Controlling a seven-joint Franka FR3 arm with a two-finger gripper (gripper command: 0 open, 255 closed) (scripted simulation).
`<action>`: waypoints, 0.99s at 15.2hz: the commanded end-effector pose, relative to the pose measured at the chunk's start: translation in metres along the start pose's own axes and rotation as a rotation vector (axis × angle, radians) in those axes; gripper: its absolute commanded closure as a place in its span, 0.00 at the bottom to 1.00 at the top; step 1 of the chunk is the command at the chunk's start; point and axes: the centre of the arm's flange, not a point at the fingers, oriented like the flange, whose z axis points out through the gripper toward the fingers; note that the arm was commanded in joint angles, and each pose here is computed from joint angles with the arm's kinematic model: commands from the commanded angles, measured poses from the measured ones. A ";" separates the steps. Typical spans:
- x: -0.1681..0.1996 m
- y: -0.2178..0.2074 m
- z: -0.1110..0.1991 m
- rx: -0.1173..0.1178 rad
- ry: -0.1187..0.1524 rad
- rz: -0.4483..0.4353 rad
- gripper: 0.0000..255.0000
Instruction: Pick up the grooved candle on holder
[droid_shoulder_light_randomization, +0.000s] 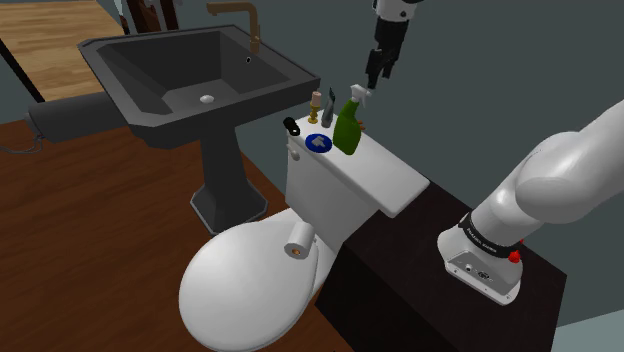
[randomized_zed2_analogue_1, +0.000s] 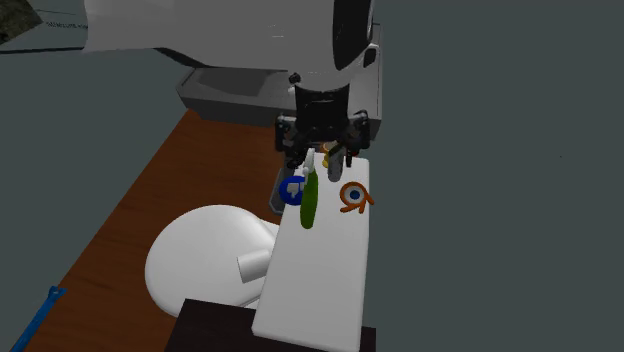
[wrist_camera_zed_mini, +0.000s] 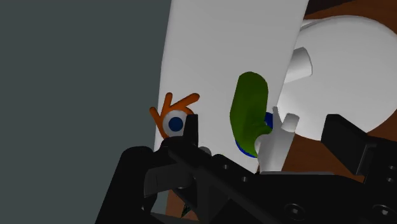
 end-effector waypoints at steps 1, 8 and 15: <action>0.023 0.004 0.013 0.000 0.004 -0.004 0.00; 0.105 0.017 0.052 0.000 0.013 -0.015 0.00; 0.187 0.029 0.089 0.000 0.022 -0.027 0.00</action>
